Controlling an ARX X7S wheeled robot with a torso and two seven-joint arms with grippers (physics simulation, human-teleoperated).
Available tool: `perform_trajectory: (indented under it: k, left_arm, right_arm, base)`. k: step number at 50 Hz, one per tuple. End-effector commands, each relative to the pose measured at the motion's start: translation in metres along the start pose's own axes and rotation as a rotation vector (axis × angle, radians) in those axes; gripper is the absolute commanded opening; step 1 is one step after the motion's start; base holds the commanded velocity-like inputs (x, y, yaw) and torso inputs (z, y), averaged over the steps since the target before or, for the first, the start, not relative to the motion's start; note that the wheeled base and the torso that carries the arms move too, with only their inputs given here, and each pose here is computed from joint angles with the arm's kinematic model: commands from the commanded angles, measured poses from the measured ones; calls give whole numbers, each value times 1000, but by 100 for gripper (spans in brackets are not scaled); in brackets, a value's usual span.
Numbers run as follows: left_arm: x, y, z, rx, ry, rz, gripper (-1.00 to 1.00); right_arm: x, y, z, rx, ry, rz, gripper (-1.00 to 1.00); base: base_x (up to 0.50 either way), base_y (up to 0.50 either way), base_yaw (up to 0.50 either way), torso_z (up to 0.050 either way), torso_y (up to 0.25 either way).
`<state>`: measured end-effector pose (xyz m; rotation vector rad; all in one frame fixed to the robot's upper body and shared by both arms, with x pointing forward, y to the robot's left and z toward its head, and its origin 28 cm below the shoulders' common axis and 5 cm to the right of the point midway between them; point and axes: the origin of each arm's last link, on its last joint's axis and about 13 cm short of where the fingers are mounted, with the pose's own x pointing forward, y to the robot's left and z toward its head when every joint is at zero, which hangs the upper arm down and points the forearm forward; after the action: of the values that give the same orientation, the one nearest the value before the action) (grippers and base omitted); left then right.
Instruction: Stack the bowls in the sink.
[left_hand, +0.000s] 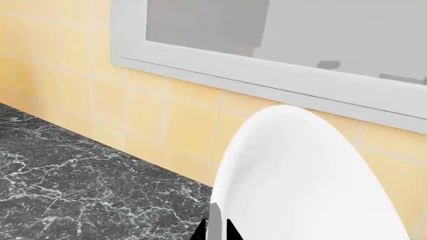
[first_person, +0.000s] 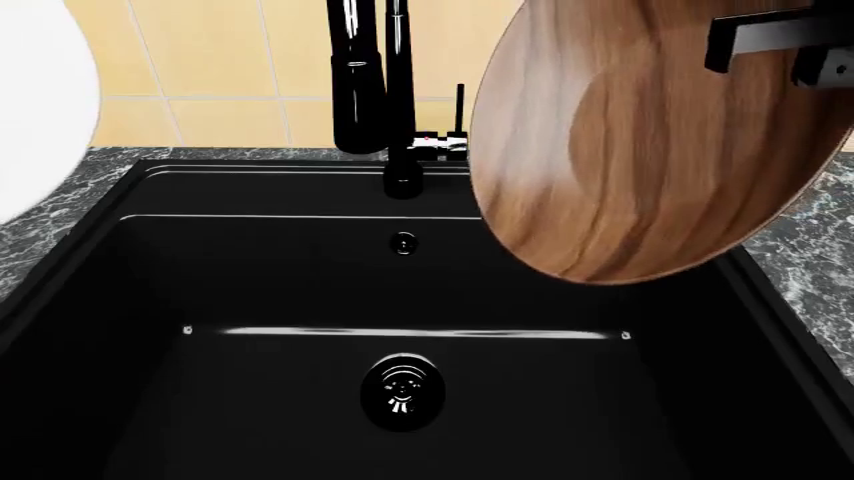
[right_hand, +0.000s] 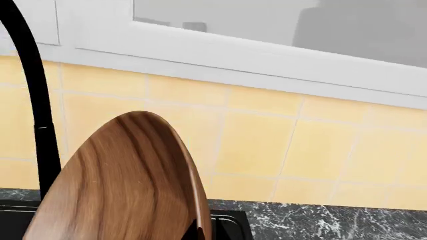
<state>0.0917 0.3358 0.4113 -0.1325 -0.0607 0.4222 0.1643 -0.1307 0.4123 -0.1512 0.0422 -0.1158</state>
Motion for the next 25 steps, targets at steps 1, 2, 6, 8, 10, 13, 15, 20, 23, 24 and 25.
perform_trajectory:
  k: [1, 2, 6, 8, 10, 13, 15, 20, 23, 24, 25]
  left_arm:
    - [-4, 2, 3, -17, -27, -1, -100]
    - [-4, 1, 3, -17, -27, -1, -100]
    - [-4, 1, 3, -17, -27, 0, -100]
    - [-3, 1, 3, -16, -26, 0, -100]
    - [-3, 1, 3, -16, -26, 0, -100]
    - [-2, 1, 3, -17, -25, -1, -100]
    - [-2, 1, 2, -17, -24, -1, -100]
    - [-1, 0, 2, -15, -22, -1, -100]
    - [-1, 0, 2, -14, -23, -1, -100]
    - [-1, 0, 2, -14, -23, -1, -100]
    - [-1, 0, 2, -14, -23, -1, -100]
  right_arm:
    - [-1, 7, 0, -26, 17, 58, -100]
    - [0, 8, -1, -29, 20, 62, -100]
    - [0, 11, -2, -38, 34, 81, -100]
    - [0, 12, -2, -35, 40, 92, -100]
    - [0, 13, -3, -28, 48, 106, -100]
    - [1, 14, -4, -8, 60, 139, -100]
    - [1, 15, -6, -3, 69, 151, -100]
    - [4, 18, -11, 6, 98, 170, -100]
    - [6, 20, -14, 3, 110, 181, -100]
    - [7, 21, -16, 1, 116, 185, -100]
    - [8, 22, -18, -2, 122, 189, -100]
  base:
    - [0, 0, 0, 0, 10]
    - [0, 0, 0, 0, 0]
    - [0, 0, 0, 0, 0]
    - [0, 0, 0, 0, 0]
    - [0, 0, 0, 0, 0]
    - [0, 0, 0, 0, 0]
    - [0, 0, 0, 0, 0]
    - [0, 0, 0, 2, 2]
    - [0, 0, 0, 0, 0]
    - [0, 0, 0, 0, 0]
    - [0, 0, 0, 0, 0]
